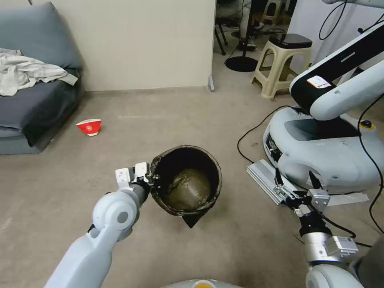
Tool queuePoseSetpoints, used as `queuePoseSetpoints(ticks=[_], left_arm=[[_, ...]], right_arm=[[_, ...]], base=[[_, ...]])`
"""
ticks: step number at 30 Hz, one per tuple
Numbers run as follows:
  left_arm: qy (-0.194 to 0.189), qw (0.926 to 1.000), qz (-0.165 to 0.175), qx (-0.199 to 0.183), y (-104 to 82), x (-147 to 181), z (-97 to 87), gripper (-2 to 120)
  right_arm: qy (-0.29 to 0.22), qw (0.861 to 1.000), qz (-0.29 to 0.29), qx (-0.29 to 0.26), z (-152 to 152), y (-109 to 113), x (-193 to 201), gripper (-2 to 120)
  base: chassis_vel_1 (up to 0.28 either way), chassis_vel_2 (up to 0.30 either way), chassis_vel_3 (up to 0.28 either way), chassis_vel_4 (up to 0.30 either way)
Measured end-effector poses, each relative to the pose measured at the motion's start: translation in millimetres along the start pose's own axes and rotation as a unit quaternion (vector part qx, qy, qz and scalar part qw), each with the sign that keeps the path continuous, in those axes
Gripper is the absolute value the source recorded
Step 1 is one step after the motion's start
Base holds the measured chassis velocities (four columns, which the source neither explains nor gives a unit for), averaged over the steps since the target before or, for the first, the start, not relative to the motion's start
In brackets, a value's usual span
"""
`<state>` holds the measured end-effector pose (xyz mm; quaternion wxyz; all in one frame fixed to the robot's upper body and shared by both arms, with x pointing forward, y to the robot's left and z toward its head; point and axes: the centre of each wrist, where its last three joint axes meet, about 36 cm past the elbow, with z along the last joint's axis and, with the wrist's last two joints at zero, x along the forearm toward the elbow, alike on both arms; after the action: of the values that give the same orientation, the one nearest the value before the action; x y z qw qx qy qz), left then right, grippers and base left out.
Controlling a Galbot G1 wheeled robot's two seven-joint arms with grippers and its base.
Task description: Pick up the trash can from the floor.
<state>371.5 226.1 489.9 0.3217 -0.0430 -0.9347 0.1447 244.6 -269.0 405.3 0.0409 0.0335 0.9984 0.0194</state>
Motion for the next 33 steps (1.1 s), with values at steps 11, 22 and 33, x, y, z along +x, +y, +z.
queuePoseSetpoints(ticks=[11,22,33], left_arm=[[-0.010,0.9999,0.005,0.010,4.7,11.8,-6.7,0],[-0.010,0.9999,0.004,0.013,5.7,16.6,-4.1,0],[-0.009,0.9999,0.001,0.012,7.2,19.4,-2.6,0]], right_arm=[[-0.002,1.000,-0.001,0.001,-1.8,0.4,0.9,100],[-0.003,1.000,-0.003,0.002,-2.9,0.7,1.0,100],[-0.004,1.000,-0.004,0.001,-3.0,1.2,1.1,100]], base=[[0.000,0.000,0.000,0.000],[0.000,0.000,0.000,0.000],[0.000,0.000,0.000,0.000]])
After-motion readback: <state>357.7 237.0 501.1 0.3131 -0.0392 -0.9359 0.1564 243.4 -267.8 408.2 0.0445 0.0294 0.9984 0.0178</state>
